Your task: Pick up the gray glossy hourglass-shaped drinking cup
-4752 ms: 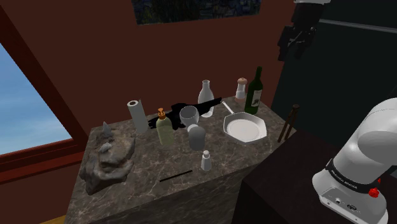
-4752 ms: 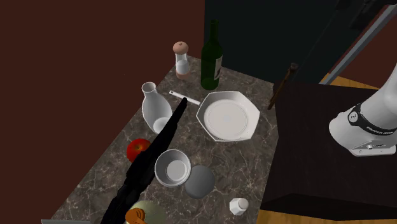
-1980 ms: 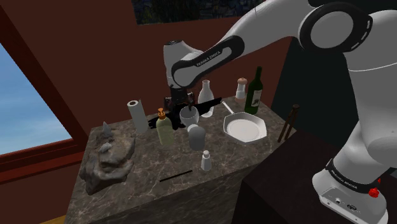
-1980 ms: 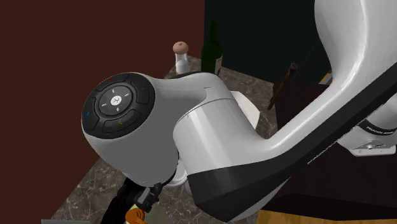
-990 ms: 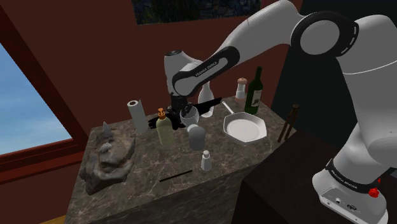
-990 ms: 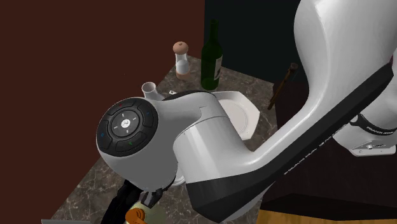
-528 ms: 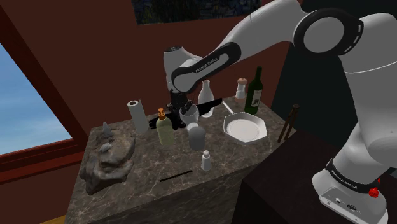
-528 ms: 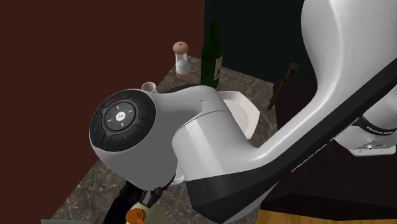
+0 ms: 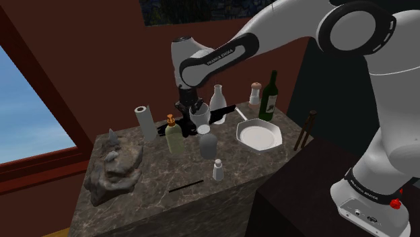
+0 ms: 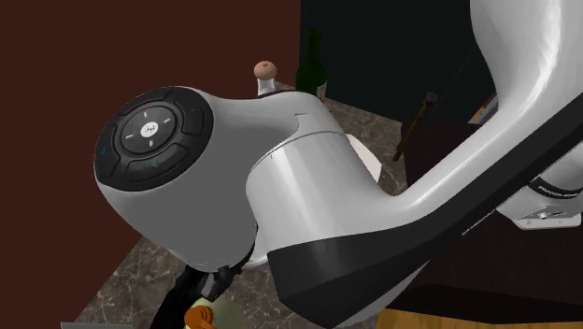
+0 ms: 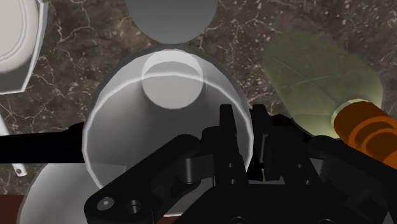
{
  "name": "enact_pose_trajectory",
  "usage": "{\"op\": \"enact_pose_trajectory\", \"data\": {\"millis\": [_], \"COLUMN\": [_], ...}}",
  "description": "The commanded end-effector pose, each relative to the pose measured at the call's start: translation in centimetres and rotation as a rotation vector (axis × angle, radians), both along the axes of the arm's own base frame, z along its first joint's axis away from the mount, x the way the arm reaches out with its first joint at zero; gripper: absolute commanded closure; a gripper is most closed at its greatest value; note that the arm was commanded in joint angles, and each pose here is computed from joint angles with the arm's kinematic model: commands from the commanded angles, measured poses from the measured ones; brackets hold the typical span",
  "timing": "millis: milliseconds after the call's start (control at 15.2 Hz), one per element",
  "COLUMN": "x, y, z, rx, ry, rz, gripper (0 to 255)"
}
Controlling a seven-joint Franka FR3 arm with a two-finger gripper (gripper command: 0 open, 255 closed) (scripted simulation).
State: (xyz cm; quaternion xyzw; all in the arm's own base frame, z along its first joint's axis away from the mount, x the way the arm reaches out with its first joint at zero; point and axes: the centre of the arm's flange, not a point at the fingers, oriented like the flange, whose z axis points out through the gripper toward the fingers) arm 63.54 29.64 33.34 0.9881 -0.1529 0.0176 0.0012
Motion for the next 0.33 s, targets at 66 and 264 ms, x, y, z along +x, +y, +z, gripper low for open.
{"op": "enact_pose_trajectory", "data": {"millis": [66, 264], "x": [0.0, 0.0], "y": [0.1, 0.1], "z": [1.6, 2.2], "rx": [0.0, 0.0], "ry": [-0.001, -0.001], "rz": [0.0, 0.0], "gripper": [255, 255]}}
